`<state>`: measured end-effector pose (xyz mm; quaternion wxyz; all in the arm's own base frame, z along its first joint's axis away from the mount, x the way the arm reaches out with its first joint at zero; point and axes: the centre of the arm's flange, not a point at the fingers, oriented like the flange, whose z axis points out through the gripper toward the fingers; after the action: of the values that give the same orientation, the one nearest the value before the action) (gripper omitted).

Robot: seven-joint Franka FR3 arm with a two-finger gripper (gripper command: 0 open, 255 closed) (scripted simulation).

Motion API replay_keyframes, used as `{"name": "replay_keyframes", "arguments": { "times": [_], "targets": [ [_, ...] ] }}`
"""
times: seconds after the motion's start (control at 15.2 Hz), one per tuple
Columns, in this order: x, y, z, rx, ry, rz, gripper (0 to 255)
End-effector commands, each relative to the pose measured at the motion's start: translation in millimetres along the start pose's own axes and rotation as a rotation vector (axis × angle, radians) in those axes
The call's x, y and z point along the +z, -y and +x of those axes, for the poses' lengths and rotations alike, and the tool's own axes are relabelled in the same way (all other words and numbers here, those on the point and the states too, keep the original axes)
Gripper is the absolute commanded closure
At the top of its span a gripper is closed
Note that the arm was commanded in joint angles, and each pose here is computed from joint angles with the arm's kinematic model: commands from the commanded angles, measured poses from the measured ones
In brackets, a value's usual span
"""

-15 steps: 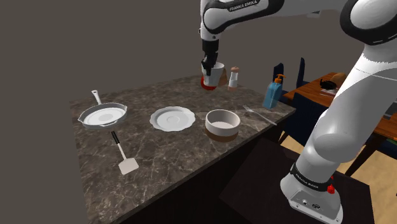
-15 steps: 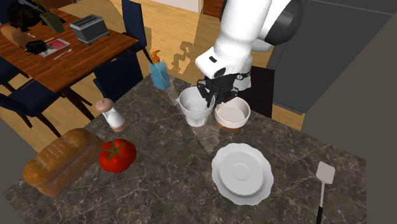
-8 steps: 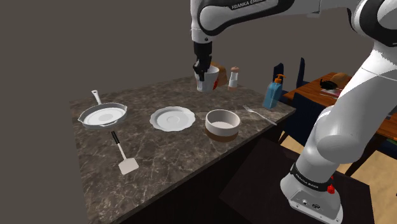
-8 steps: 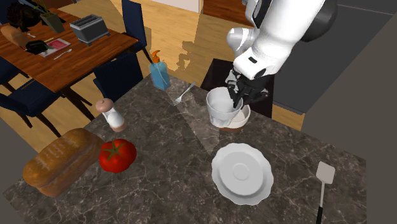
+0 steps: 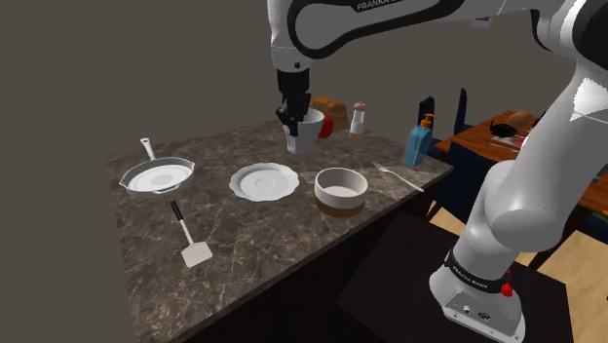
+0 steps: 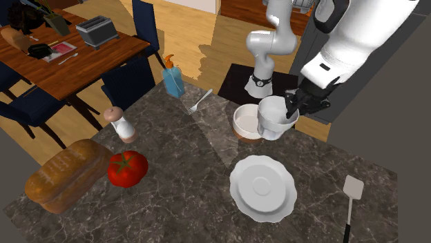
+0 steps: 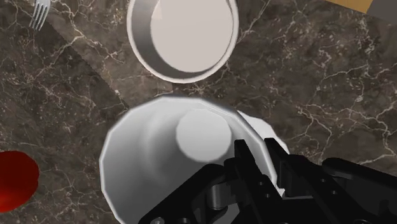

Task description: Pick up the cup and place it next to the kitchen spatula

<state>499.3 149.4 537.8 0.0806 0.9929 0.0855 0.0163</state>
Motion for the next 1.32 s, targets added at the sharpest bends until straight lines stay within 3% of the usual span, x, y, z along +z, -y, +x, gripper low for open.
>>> {"name": "replay_keyframes", "arguments": {
  "times": [0.0,0.99,1.25],
  "targets": [
    [-5,25,-4,0.002,-0.001,0.000,255],
    [-39,225,-22,0.002,-0.001,0.000,255],
    [-18,229,-23,0.002,-0.001,0.000,255]
  ]
}}
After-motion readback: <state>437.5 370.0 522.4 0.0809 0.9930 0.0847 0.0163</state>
